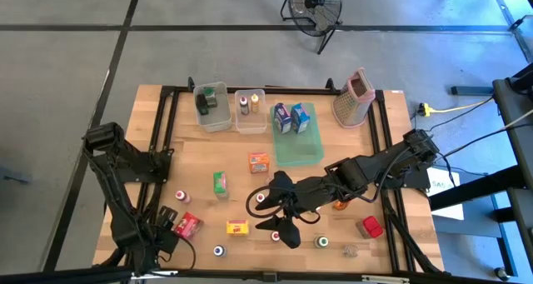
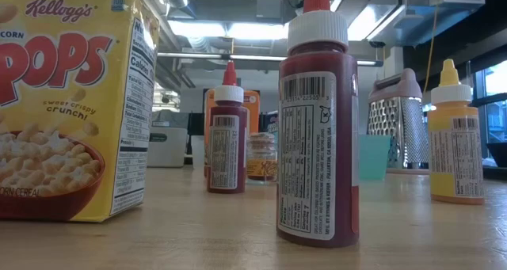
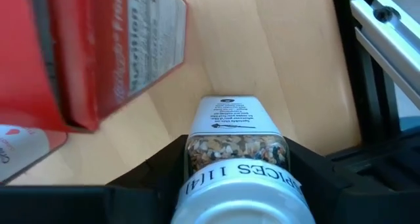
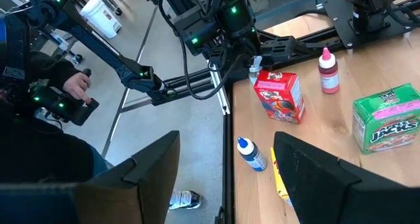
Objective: Pick & Place Kitchen Items
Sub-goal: Put the white spice bottle into the gray bin
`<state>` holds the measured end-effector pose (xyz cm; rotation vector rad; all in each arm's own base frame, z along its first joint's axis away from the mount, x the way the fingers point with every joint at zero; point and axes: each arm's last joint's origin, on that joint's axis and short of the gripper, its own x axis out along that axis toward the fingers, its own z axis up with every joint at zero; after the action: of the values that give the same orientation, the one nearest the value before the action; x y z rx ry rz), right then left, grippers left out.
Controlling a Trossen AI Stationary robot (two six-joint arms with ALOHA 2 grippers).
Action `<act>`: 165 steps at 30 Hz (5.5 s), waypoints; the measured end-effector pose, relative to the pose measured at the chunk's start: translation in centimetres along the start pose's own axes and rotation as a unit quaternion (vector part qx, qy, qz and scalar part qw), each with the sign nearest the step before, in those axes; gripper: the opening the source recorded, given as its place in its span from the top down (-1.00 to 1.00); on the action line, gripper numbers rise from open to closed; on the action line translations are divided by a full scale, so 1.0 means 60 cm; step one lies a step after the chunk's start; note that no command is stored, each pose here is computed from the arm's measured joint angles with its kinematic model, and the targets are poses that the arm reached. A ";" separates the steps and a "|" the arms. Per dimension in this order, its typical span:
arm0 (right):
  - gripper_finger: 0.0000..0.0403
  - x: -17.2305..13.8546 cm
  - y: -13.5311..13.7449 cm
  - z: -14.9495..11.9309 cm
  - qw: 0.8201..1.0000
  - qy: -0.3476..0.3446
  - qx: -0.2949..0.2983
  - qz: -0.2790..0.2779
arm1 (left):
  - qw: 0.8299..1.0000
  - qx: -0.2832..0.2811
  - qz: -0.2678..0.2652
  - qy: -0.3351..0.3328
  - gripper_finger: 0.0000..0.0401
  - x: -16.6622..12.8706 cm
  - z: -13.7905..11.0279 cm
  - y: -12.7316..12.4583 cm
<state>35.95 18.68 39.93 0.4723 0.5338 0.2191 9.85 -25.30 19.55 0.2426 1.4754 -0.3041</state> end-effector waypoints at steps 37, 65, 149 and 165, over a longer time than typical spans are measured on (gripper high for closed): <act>-0.24 -0.012 0.056 -0.051 0.991 0.068 -0.091 0.070 | 0.986 -0.136 -0.072 0.066 0.02 -0.227 0.058 0.043; -0.24 -0.096 0.055 -0.088 0.975 0.156 -0.153 -0.032 | 0.991 -0.122 -0.025 -0.043 0.02 -0.295 0.138 0.299; -0.24 -0.218 -0.161 0.047 0.957 0.168 -0.105 -0.211 | 0.953 -0.296 0.064 -0.004 0.00 -0.105 -0.103 0.932; -0.24 -0.218 -0.164 0.048 0.957 0.166 -0.101 -0.217 | 0.943 -0.322 0.086 -0.019 -0.03 -0.103 -0.116 0.947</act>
<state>27.26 4.85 43.07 0.1079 0.9183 -0.0724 22.55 30.70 23.73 -0.1626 1.4274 0.3198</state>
